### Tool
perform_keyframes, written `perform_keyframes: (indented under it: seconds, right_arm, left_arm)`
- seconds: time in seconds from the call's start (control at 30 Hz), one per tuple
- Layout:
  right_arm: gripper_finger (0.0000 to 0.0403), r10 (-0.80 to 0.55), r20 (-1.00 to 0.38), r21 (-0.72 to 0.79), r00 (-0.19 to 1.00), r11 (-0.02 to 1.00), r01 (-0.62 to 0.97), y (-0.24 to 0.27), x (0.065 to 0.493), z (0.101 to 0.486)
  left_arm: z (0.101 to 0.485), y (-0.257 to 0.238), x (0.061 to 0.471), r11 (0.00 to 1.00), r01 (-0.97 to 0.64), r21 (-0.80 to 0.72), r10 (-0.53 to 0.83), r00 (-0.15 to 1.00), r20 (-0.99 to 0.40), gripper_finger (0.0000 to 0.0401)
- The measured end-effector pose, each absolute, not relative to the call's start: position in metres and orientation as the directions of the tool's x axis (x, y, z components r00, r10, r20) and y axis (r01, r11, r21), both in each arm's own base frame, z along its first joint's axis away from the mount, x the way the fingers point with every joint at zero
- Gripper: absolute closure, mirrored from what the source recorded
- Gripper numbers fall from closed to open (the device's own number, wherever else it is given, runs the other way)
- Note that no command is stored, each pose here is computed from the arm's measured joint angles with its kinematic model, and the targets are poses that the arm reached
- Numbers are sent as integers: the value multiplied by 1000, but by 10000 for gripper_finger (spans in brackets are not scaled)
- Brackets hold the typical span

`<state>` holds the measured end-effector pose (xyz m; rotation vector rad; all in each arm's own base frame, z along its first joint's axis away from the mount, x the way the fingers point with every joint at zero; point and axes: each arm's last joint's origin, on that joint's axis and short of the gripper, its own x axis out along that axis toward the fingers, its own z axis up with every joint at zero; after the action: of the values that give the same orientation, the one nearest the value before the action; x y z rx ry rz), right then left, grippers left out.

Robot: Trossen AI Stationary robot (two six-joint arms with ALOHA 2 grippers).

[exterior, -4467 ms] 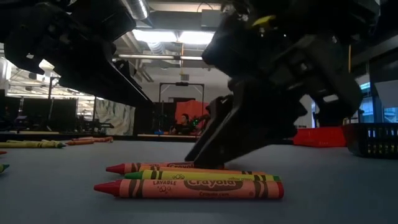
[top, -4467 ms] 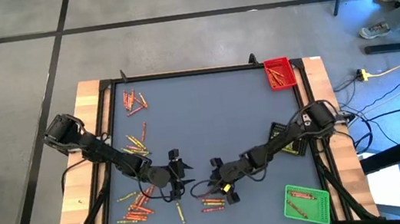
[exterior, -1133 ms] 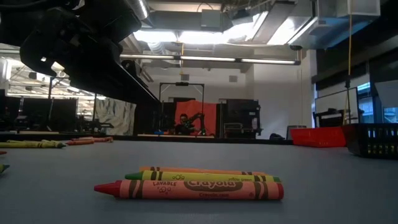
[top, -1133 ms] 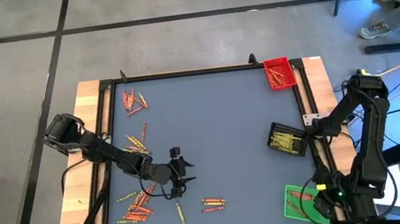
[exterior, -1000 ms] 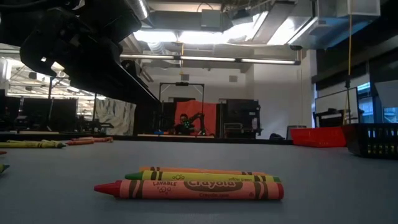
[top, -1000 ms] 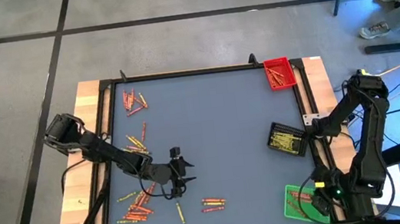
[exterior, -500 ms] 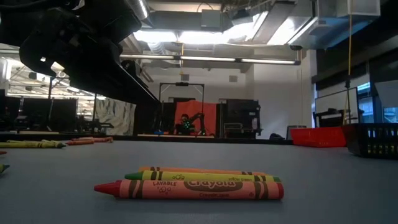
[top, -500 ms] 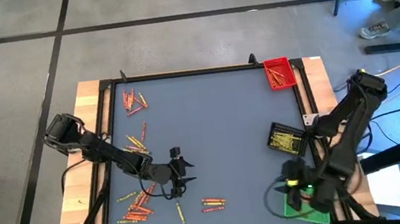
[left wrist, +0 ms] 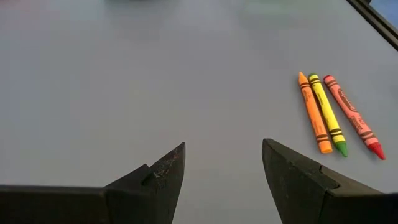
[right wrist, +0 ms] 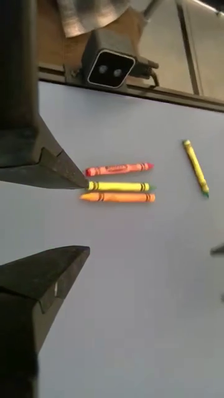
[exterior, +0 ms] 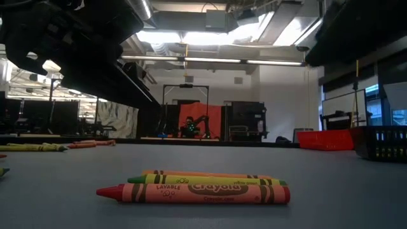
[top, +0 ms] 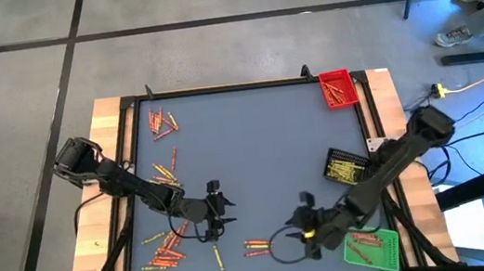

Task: Sort crayons
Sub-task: Put the orange crayon into the red basket

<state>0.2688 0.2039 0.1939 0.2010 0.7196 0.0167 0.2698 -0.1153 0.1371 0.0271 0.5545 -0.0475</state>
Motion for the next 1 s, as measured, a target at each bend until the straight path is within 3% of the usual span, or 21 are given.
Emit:
perform_keyframes:
  seconds: [0.47,1.0]
  right_arm:
    - [246,106,-596,128,796,991,-36,204,316,131]
    - [246,142,-572,118,808,989,-91,204,328,108]
  left_arm:
    - [138,-115,270,999,51,10,-39,854,-519,204]
    - [138,-116,271,999,50,7,-40,858,-512,204]
